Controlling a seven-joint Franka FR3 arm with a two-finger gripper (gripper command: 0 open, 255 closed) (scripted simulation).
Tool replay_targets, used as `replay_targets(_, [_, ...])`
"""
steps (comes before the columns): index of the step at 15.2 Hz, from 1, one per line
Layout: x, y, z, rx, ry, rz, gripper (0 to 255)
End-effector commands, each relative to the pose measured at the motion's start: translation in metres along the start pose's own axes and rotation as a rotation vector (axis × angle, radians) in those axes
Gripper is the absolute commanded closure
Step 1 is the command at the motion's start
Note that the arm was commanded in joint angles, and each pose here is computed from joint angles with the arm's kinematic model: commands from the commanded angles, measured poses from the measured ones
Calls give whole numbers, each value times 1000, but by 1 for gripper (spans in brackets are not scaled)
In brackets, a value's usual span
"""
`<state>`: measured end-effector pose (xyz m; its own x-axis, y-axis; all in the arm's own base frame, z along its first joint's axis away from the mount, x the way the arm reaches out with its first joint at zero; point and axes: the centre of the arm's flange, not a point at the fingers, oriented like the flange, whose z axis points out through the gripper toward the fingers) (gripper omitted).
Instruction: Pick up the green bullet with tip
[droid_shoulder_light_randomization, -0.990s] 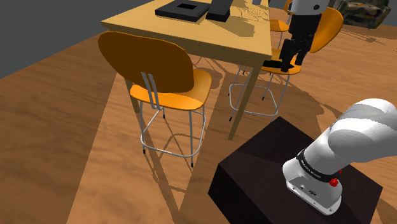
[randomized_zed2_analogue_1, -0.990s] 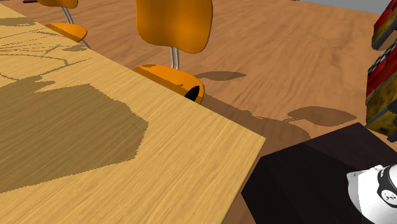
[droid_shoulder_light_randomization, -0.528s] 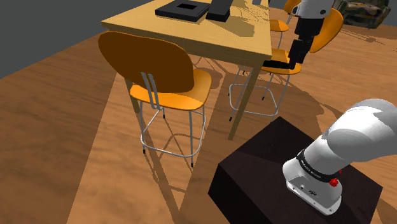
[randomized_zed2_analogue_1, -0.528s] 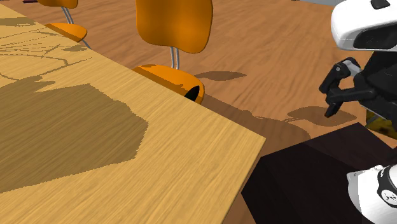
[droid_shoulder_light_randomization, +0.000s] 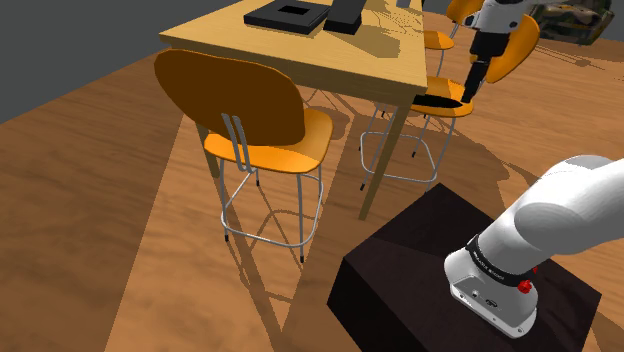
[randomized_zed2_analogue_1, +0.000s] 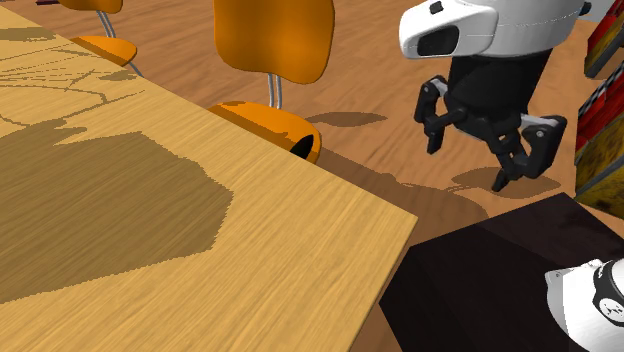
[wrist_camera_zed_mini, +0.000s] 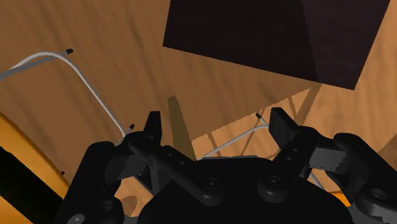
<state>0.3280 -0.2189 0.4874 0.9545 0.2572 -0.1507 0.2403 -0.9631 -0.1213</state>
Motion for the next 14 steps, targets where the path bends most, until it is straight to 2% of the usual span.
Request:
replay_targets(1, [3,27,6,6,8,-44,0])
replay_targets(14, [49,195,39,54,61,-304,0])
